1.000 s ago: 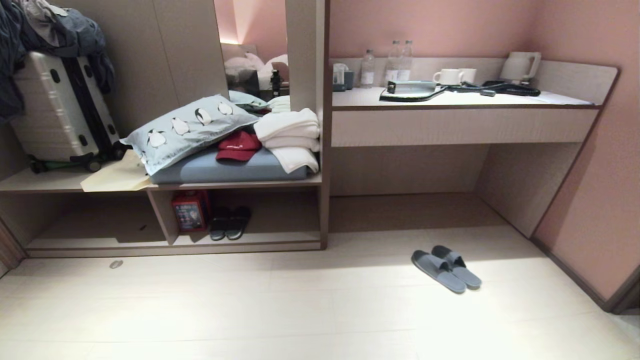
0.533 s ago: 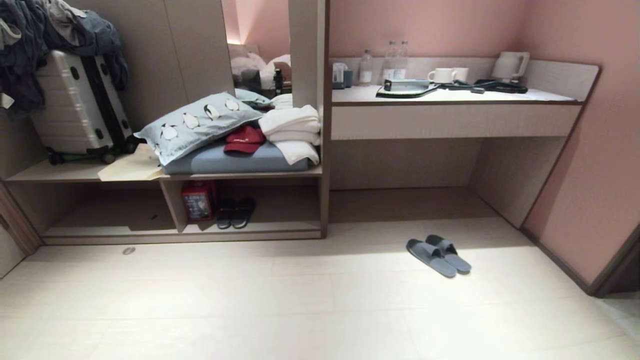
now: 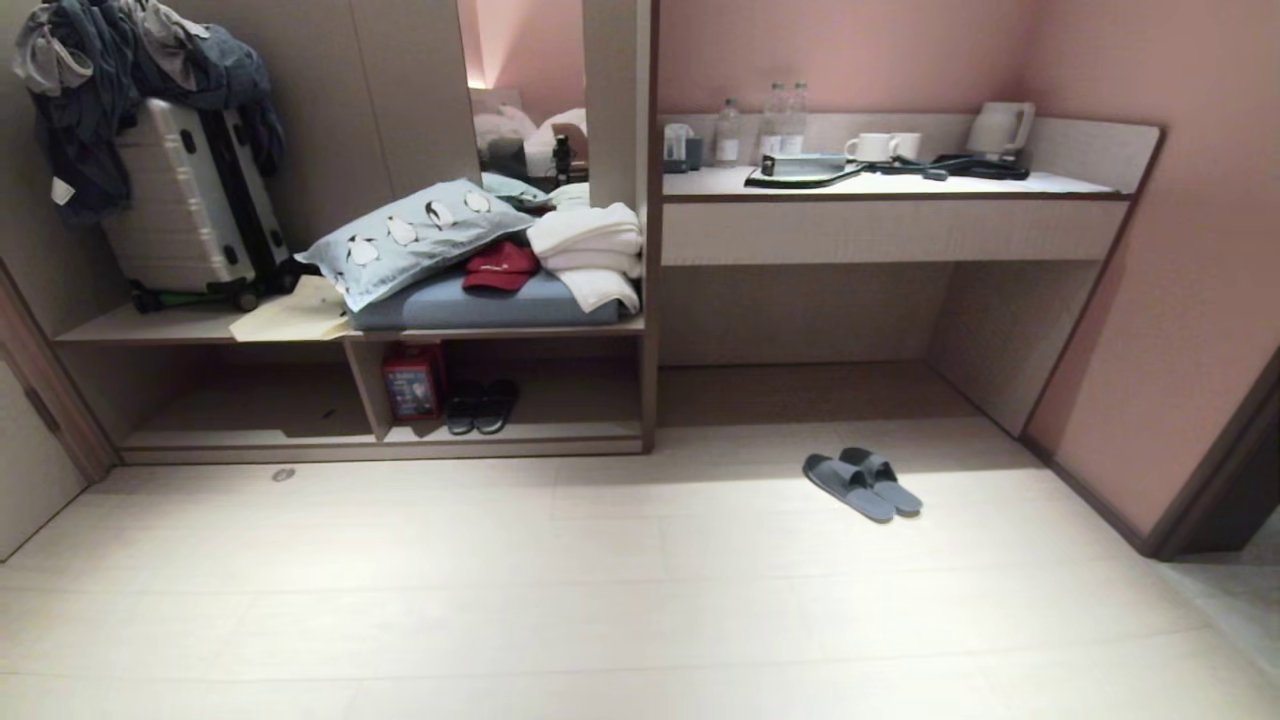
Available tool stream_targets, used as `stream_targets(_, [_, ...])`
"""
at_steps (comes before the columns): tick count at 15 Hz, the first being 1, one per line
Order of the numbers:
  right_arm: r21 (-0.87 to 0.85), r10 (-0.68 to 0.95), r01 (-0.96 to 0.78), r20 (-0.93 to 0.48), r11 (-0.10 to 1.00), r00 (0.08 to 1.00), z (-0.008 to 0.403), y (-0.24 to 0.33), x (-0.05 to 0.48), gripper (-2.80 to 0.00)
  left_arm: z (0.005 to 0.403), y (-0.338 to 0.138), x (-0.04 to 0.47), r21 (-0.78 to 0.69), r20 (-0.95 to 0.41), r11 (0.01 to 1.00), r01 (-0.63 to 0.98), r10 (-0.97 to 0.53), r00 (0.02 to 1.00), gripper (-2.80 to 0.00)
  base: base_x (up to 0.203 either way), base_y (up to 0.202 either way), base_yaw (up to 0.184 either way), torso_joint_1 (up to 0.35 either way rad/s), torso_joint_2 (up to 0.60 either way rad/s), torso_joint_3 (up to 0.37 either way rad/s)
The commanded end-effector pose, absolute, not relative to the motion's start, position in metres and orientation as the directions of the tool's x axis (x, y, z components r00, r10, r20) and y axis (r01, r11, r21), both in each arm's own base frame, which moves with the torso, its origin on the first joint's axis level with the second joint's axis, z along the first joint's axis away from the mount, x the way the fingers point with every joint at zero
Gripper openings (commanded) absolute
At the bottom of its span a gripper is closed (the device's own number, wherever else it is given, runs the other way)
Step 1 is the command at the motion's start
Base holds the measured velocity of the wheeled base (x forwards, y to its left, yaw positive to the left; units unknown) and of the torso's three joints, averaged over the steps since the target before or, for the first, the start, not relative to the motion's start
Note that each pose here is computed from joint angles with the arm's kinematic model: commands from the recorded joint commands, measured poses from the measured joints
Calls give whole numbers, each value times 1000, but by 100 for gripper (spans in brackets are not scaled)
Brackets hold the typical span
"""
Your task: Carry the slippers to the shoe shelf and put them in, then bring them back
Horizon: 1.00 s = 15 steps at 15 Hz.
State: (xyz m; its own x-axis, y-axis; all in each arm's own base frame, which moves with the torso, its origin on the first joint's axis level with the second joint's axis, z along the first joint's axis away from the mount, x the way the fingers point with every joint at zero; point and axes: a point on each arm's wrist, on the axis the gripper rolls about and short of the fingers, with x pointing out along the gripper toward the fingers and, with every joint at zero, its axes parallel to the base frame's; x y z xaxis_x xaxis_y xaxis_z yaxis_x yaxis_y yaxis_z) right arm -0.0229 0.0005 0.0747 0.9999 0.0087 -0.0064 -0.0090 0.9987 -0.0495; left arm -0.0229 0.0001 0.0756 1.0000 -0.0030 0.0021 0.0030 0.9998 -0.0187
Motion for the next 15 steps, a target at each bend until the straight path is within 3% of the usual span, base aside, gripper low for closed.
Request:
stream_targets(1, [-51, 9, -10, -6, 999, 1000, 74, 0, -23, -280, 75, 0, -23, -18, 0, 1000, 3, -3, 1000, -280, -192, 0, 2, 4, 2, 2])
stream_targets(15, [-51, 9, -10, -6, 999, 1000, 74, 0, -23, -280, 75, 0, -23, -18, 0, 1000, 3, -3, 1000, -280, -195, 0, 2, 2, 2, 1])
